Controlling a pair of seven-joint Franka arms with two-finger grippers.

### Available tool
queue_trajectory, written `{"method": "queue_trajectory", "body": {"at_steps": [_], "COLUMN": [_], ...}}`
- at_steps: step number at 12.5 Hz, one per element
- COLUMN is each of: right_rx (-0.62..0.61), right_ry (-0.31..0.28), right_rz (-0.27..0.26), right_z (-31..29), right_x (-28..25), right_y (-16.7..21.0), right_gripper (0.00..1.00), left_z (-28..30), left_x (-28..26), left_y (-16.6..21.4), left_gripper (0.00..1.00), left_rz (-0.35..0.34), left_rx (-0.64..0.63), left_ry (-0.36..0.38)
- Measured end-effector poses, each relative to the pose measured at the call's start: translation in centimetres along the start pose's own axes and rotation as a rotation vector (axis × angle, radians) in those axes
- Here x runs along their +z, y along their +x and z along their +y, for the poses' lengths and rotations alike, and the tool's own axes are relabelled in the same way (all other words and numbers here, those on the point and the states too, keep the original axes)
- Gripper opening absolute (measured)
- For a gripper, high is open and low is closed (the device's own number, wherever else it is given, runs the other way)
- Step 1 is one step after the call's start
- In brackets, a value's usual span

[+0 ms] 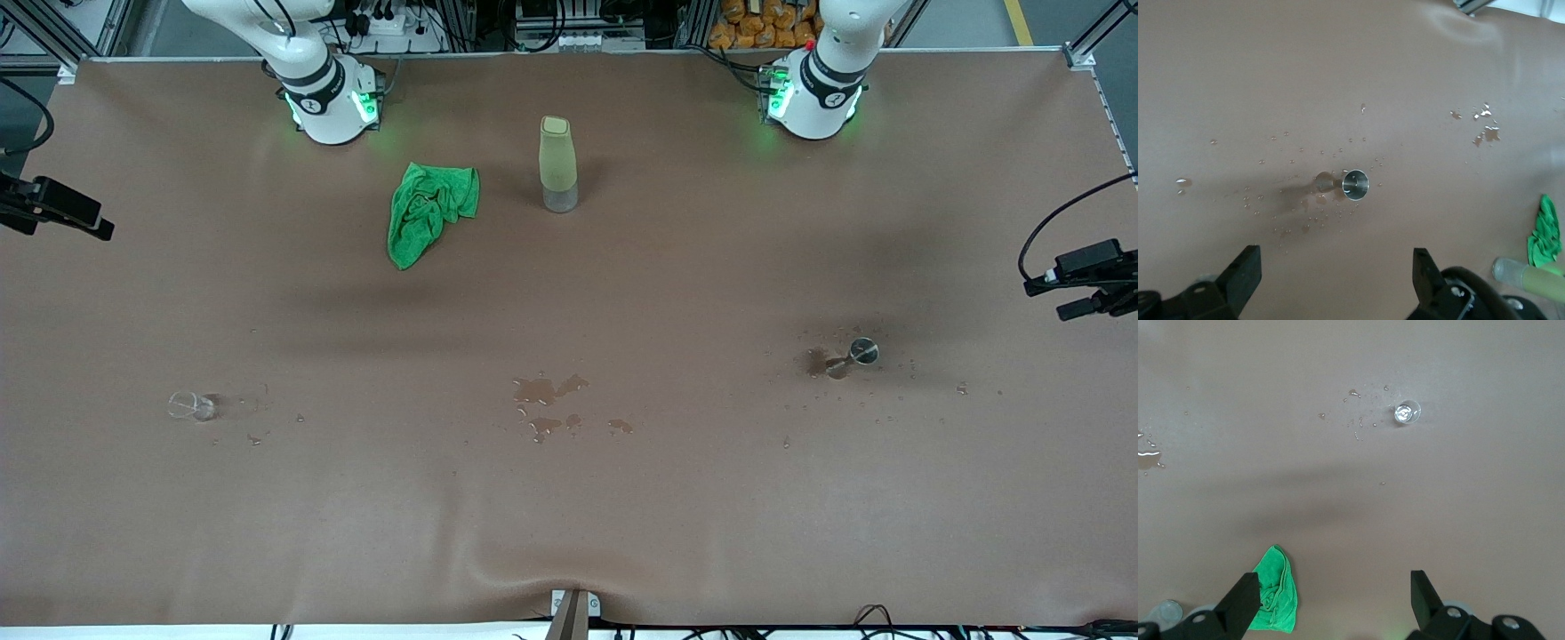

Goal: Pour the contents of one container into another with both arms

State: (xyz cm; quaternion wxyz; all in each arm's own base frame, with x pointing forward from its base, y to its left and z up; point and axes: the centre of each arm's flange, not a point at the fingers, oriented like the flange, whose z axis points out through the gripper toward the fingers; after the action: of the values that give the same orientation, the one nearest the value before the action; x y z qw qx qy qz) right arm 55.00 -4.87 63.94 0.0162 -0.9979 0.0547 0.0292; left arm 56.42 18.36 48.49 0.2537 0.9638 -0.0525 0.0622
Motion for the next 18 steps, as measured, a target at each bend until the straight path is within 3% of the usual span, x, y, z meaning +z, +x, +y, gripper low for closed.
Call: {"method": "queue_trajectory", "body": {"at_steps": [4,10,16,18], "right_rx": [-0.008,-0.038,-0.068,-0.062], "right_ry": [0.001,0.002,0.004,0.004], "right_rz": [0.001,-0.026,-0.026,-0.03], "right_z": [1.1,1.5,2.0,2.4], "right_x": [0.0,0.3,0.2,0.2], "right_y": [0.1,-0.2,-0.3,-0.4], "right_gripper": [1.0,1.0,1.0,1.0], "left_z": [7.5,16.0,21.4,23.4], "left_x": [-1.7,-1.0,-2.3,-2.1], "left_y": [1.5,2.5,1.3,1.3], "left_gripper": [1.0,1.0,1.0,1.0], "left_rz": [-0.018,-0.026,-0.058,-0.061], "left_rx": [-0.072,-0.122,-0.146,-0.134], "left_ry": [0.145,0.269,0.302,0.349]}}
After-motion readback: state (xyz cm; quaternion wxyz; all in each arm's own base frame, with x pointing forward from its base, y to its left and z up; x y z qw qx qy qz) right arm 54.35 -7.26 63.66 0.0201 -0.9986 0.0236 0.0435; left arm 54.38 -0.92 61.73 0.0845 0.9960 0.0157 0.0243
